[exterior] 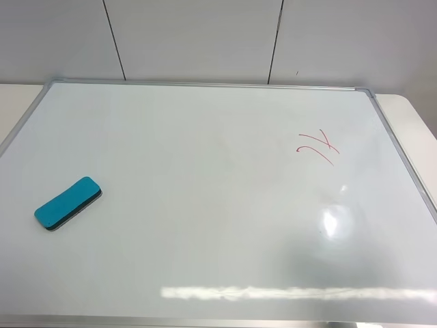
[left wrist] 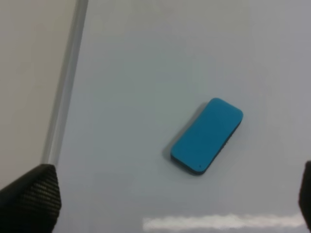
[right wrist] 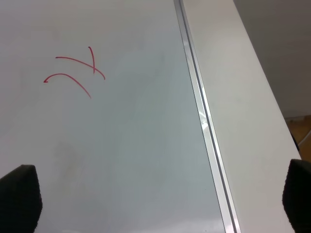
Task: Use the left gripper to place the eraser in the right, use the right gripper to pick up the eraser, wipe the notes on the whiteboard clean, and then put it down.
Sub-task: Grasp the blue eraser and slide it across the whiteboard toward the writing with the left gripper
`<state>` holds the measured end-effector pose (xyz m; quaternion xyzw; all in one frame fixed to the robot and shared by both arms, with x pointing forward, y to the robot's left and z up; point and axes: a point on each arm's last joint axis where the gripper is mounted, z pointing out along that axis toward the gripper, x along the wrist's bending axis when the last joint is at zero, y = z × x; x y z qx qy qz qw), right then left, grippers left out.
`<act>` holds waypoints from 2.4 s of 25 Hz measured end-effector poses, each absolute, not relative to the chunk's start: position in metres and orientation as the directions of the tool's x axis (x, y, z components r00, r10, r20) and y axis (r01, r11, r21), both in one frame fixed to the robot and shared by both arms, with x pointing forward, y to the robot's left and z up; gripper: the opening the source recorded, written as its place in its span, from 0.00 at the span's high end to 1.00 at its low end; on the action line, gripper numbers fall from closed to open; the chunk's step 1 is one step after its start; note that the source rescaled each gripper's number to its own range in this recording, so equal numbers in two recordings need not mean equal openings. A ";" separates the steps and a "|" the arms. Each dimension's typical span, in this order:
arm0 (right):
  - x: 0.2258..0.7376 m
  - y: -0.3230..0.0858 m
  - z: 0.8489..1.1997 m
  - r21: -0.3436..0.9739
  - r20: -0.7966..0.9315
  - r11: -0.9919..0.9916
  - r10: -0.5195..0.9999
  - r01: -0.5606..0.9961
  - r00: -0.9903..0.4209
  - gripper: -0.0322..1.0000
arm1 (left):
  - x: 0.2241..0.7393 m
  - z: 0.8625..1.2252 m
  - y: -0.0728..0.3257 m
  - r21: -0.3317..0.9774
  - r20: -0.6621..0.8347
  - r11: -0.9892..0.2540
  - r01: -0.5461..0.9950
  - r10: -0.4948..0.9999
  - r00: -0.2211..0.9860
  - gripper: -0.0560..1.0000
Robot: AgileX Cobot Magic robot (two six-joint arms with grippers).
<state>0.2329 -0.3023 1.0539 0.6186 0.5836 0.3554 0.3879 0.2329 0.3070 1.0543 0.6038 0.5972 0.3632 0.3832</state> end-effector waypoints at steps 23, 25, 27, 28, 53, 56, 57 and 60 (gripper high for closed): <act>0.233 -0.302 1.054 0.895 -0.013 -0.018 0.998 0.446 0.066 0.00 | 0.338 1.093 0.296 0.592 0.056 -0.105 0.799 0.994 0.090 0.41; 0.233 -0.302 1.054 0.895 -0.013 -0.018 0.998 0.446 0.066 0.00 | 0.362 1.089 0.294 0.516 0.076 -0.148 0.844 0.989 0.127 0.52; 0.233 -0.302 1.054 0.895 -0.013 -0.018 0.998 0.446 0.066 0.00 | 0.387 1.080 0.292 0.426 0.085 -0.183 0.886 0.983 0.162 0.72; 0.233 -0.302 1.054 0.895 -0.013 -0.018 0.998 0.446 0.066 0.00 | 0.398 1.075 0.290 0.389 0.086 -0.198 0.900 0.980 0.179 0.81; 0.233 -0.302 1.054 0.895 -0.013 -0.018 0.998 0.446 0.066 0.00 | 0.512 0.921 0.238 0.024 0.055 -0.522 0.852 0.852 0.521 0.94; 0.233 -0.302 1.054 0.895 -0.013 -0.018 0.998 0.446 0.066 0.00 | 0.514 0.911 0.239 0.006 0.060 -0.542 0.840 0.839 0.541 0.94; 0.233 -0.302 1.054 0.895 -0.013 -0.018 0.998 0.446 0.066 0.00 | 0.515 0.907 0.239 0.002 0.068 -0.552 0.834 0.832 0.550 0.94; 0.233 -0.302 1.054 0.895 -0.013 -0.018 0.998 0.446 0.066 0.00 | 0.514 0.902 0.240 0.010 0.075 -0.557 0.831 0.829 0.555 0.94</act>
